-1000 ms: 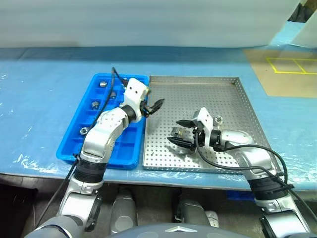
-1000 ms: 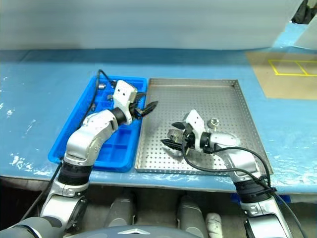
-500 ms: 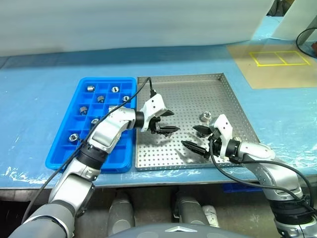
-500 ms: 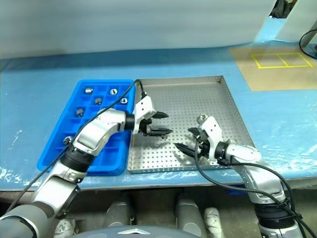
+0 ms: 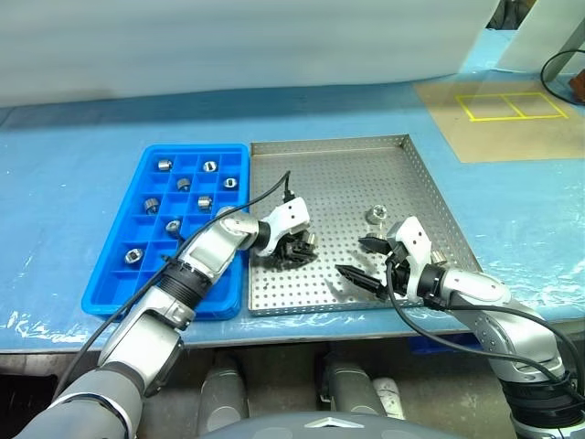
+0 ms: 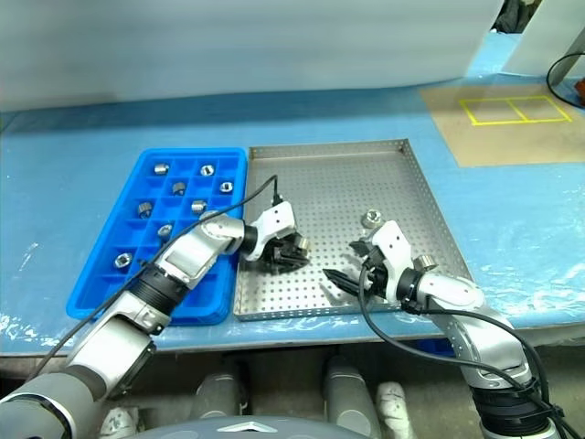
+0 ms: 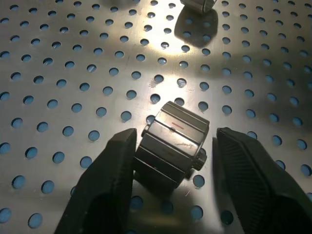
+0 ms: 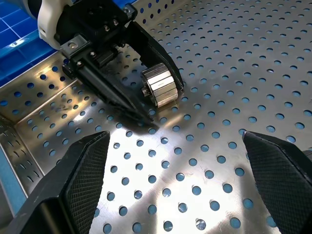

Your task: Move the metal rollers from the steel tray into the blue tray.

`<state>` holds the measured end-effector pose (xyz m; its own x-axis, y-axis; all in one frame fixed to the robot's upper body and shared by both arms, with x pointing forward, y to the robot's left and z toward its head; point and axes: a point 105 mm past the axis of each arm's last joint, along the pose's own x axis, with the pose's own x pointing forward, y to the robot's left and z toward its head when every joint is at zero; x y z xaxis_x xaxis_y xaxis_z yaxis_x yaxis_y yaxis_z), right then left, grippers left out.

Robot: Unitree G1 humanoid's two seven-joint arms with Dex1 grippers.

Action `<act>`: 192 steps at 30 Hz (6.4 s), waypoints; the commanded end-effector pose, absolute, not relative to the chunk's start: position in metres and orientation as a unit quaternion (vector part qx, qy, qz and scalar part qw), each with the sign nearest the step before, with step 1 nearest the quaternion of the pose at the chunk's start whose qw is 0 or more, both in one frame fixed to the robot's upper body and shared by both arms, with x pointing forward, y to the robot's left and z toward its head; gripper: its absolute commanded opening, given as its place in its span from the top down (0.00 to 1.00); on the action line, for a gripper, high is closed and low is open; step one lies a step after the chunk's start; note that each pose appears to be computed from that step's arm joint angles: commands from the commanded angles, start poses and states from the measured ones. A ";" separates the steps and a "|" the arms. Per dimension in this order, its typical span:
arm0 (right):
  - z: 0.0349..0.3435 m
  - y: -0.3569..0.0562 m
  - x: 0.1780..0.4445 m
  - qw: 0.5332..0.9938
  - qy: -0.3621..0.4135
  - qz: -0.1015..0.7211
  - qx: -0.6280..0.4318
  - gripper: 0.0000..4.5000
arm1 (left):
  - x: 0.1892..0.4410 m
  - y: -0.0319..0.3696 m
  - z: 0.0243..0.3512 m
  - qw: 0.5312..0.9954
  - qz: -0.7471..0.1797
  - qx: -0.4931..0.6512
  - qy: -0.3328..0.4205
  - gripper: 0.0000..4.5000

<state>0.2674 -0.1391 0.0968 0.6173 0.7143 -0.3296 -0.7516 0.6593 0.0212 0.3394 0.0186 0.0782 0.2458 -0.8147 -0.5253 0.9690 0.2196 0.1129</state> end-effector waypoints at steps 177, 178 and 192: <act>0.155 0.063 0.343 0.756 0.038 0.642 -0.117 0.74 | 0.224 0.173 0.114 0.992 -0.049 0.019 0.118 0.17; 0.154 0.065 0.342 0.756 0.038 0.643 -0.117 0.74 | 0.223 0.175 0.112 0.992 -0.042 0.020 0.120 0.17; 0.126 0.075 0.329 0.731 0.085 0.661 -0.143 0.74 | 0.224 0.180 0.110 0.993 -0.025 0.023 0.109 0.17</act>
<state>0.3346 0.0717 0.1227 0.1381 0.9392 -0.3145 -0.9897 0.1187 -0.0801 0.2221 0.1799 0.1008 0.9656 -0.0452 -0.2562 0.0525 0.9984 0.0216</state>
